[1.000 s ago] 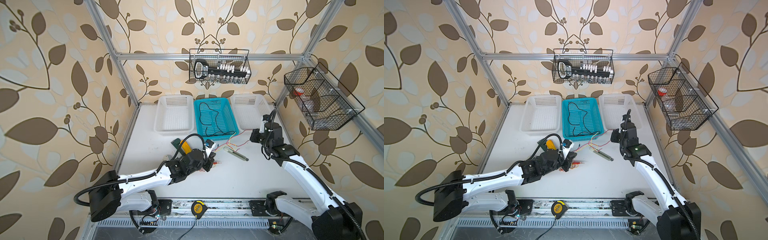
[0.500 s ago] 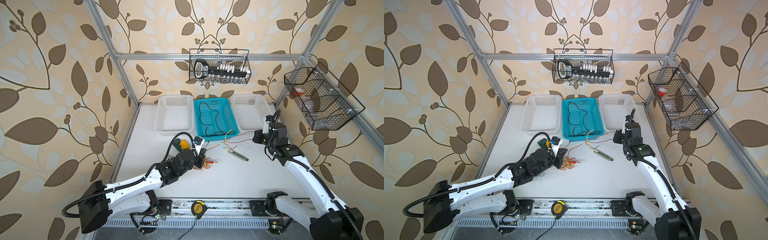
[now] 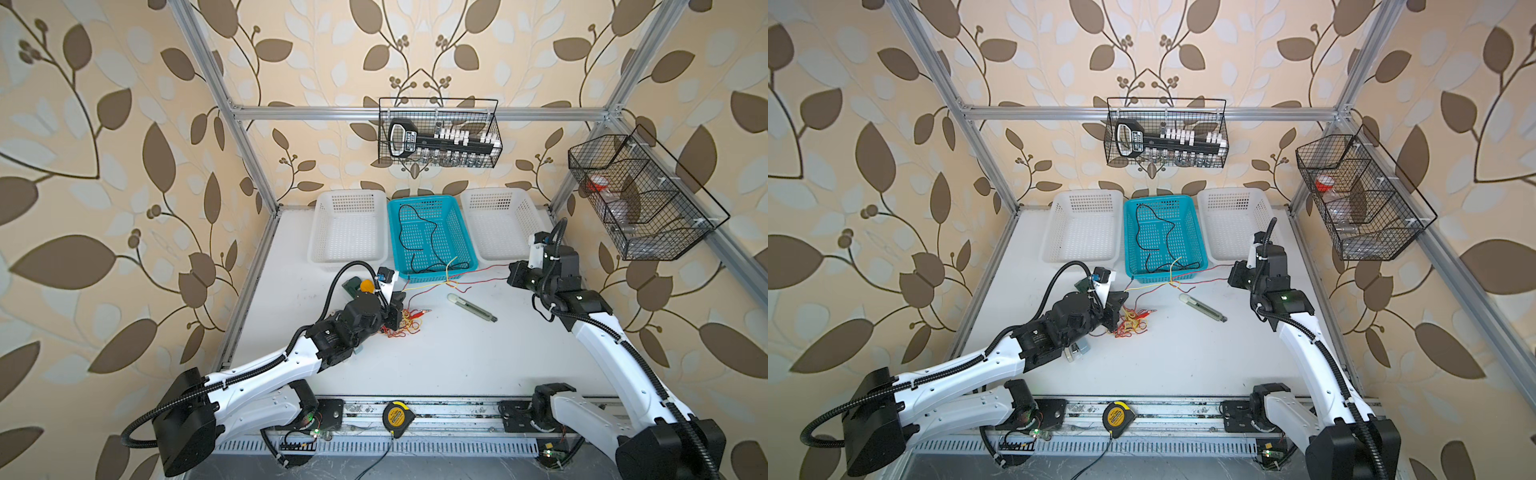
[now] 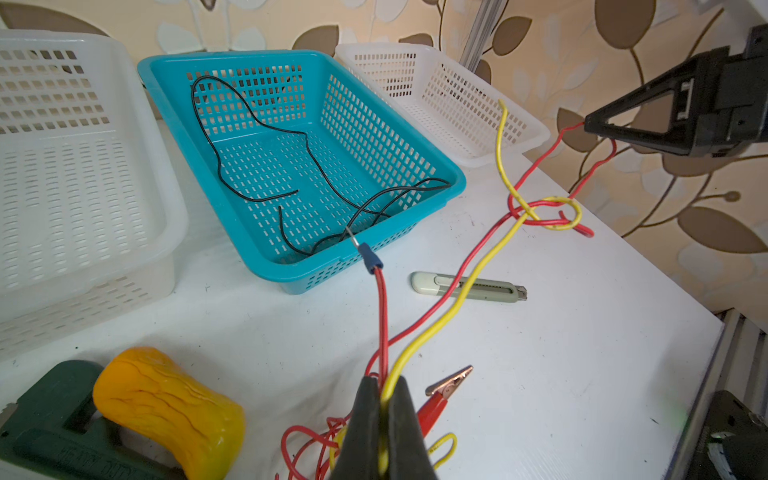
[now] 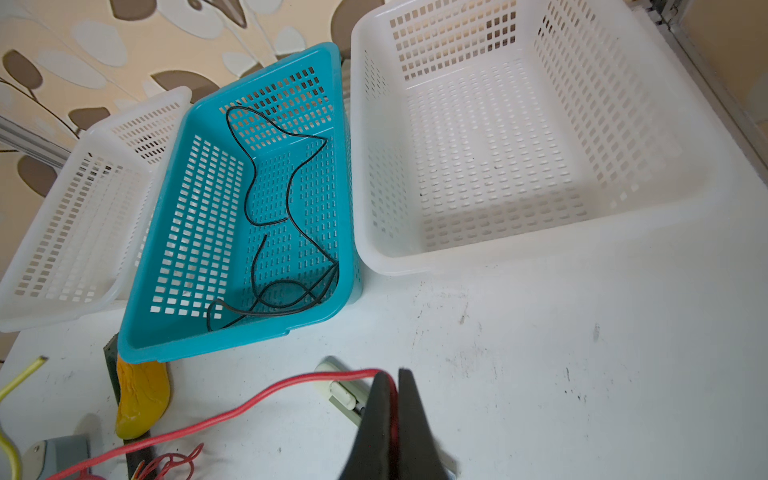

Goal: Untangle the cables

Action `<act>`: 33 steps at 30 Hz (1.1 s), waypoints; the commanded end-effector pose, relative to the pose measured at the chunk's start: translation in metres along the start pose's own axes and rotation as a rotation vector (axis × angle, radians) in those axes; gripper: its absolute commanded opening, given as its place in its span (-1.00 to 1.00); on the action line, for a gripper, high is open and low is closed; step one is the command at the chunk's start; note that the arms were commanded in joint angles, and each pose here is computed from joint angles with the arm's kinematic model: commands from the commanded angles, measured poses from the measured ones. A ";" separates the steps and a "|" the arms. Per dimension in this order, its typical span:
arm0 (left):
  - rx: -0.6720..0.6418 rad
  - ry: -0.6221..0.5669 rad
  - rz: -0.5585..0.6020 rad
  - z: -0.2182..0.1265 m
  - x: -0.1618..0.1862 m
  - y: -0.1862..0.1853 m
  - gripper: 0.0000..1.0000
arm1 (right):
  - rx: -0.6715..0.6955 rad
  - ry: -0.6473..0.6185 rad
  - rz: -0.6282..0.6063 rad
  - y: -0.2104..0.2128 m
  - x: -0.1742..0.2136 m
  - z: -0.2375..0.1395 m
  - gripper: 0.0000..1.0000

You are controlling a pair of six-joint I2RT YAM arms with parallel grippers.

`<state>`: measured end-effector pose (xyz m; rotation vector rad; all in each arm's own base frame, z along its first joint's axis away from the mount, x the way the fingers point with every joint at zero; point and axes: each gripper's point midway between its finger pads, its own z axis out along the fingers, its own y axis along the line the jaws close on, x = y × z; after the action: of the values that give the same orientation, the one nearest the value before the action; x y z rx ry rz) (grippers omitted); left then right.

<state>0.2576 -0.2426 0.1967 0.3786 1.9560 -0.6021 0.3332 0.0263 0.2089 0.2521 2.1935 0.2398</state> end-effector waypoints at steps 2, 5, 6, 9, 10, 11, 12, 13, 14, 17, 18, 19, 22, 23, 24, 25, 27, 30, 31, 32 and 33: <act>-0.325 0.002 -0.038 -0.016 0.001 0.074 -1.00 | 0.376 -0.112 0.044 -0.082 -0.019 -0.017 -1.00; -0.365 0.001 -0.064 -0.027 0.000 0.091 -1.00 | 0.381 -0.125 0.066 -0.088 -0.021 -0.020 -1.00; -0.379 0.001 -0.067 -0.030 0.000 0.095 -1.00 | 0.383 -0.124 0.069 -0.089 -0.020 -0.019 -1.00; -0.417 0.009 -0.076 -0.037 0.001 0.105 -1.00 | 0.378 -0.118 0.077 -0.090 -0.018 -0.017 -1.00; -0.429 0.012 -0.082 -0.038 0.003 0.108 -1.00 | 0.369 -0.117 0.081 -0.089 -0.017 -0.016 -1.00; -0.427 0.013 -0.089 -0.038 0.003 0.109 -1.00 | 0.359 -0.114 0.083 -0.087 -0.017 -0.014 -1.00; -0.420 0.016 -0.092 -0.036 0.004 0.108 -1.00 | 0.347 -0.110 0.084 -0.085 -0.016 -0.013 -1.00; -0.412 0.019 -0.099 -0.035 0.005 0.107 -1.00 | 0.336 -0.108 0.087 -0.083 -0.016 -0.012 -1.00; -0.412 0.022 -0.103 -0.034 0.005 0.107 -1.00 | 0.330 -0.105 0.087 -0.083 -0.015 -0.011 -1.00; -0.368 0.037 -0.092 -0.026 0.005 0.099 -1.00 | 0.222 -0.084 0.074 -0.064 -0.014 -0.005 -1.00; -0.338 0.038 -0.087 -0.022 0.004 0.094 -1.00 | 0.172 -0.079 0.065 -0.053 -0.013 -0.002 -1.00; -0.293 0.034 -0.085 -0.018 0.002 0.087 -1.00 | 0.134 -0.077 0.045 -0.041 -0.013 -0.001 -1.00; -0.186 0.031 -0.077 -0.006 -0.001 0.068 -1.00 | 0.049 -0.065 -0.062 -0.001 -0.004 0.003 -1.00; -0.157 0.032 -0.077 -0.003 -0.002 0.063 -1.00 | 0.007 -0.060 -0.097 0.014 0.000 0.004 -1.00; -0.136 0.035 -0.072 0.000 -0.003 0.059 -1.00 | -0.027 -0.052 -0.123 0.026 0.005 0.006 -0.95; -0.115 0.034 -0.071 0.002 -0.005 0.055 -1.00 | -0.057 -0.043 -0.141 0.037 0.011 0.007 -0.92; -0.076 0.031 -0.067 0.006 -0.006 0.047 -1.00 | -0.110 -0.019 -0.171 0.053 0.025 0.011 -0.80; -0.036 0.036 -0.059 0.010 -0.007 0.038 -1.00 | -0.138 0.022 -0.210 0.065 0.042 0.019 -0.68; -0.029 0.041 -0.057 0.012 -0.006 0.037 -1.00 | -0.149 0.034 -0.217 0.068 0.047 0.021 -0.66; -0.016 0.044 -0.053 0.014 -0.006 0.034 -1.00 | -0.162 0.044 -0.223 0.071 0.051 0.023 -0.62; -0.009 0.046 -0.052 0.015 -0.006 0.032 -1.00 | -0.170 0.054 -0.227 0.073 0.054 0.024 -0.56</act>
<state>0.2825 -0.2119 0.1660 0.3087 2.0863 -0.5704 0.3257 0.1087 0.1779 -0.0644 2.2236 0.3217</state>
